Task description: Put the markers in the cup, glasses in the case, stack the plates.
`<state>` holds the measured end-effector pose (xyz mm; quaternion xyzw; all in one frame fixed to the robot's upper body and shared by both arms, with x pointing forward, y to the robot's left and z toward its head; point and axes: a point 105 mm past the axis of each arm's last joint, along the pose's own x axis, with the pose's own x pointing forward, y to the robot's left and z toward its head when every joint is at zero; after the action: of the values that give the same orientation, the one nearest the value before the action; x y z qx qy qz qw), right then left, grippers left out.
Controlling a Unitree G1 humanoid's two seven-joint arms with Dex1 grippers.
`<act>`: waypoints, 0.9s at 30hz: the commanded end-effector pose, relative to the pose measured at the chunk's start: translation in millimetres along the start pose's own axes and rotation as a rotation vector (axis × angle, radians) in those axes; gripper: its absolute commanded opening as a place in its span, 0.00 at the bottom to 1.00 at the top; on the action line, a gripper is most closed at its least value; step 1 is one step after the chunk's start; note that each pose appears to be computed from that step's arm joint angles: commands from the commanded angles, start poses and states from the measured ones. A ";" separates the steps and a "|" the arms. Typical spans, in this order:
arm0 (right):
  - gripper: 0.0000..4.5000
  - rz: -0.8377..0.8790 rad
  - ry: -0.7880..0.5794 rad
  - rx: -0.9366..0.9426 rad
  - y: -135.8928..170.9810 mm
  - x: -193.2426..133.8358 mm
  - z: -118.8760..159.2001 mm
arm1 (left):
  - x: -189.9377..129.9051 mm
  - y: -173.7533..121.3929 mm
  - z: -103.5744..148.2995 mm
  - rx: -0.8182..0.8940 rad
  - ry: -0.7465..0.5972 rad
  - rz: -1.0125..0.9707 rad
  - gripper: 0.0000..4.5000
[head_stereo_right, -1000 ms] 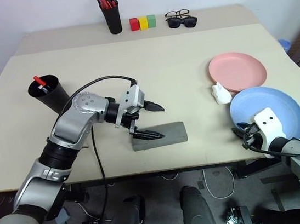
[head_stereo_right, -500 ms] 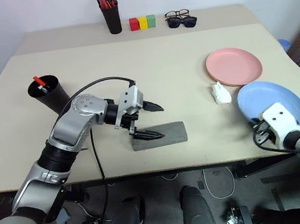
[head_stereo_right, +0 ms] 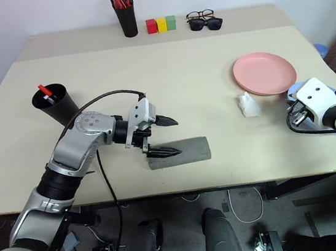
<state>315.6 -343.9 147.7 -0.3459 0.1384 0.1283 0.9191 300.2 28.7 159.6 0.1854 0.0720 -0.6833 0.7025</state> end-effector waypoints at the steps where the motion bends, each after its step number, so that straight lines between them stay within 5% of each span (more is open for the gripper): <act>1: 0.19 0.052 -0.014 0.081 8.0 -3.2 0.1 | -4.8 -2.9 8.4 0.017 -0.029 0.007 1.00; 4: 0.43 0.056 -0.009 0.111 10.7 -5.1 -1.7 | -4.8 -3.4 8.0 0.014 -0.026 0.007 1.00; 9: 0.99 -0.010 0.008 0.135 7.3 -10.0 -8.3 | -3.3 -4.0 8.6 0.012 -0.025 -0.002 1.00; 20: 0.99 -0.041 0.087 0.226 13.2 -9.9 -36.6 | -2.2 -3.4 9.0 0.012 -0.020 -0.014 1.00; 23: 0.80 -0.040 0.152 0.246 15.7 -6.9 -53.6 | -3.3 -4.3 8.0 0.003 -0.014 -0.016 1.00; 27: 0.34 -0.036 0.168 0.266 18.0 -3.8 -57.8 | -7.2 -5.0 6.8 -0.009 -0.003 -0.009 1.00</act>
<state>297.5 -365.2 98.6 -0.2364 0.2185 0.0758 0.9437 297.2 34.2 154.6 0.1735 0.0971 -0.6814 0.7044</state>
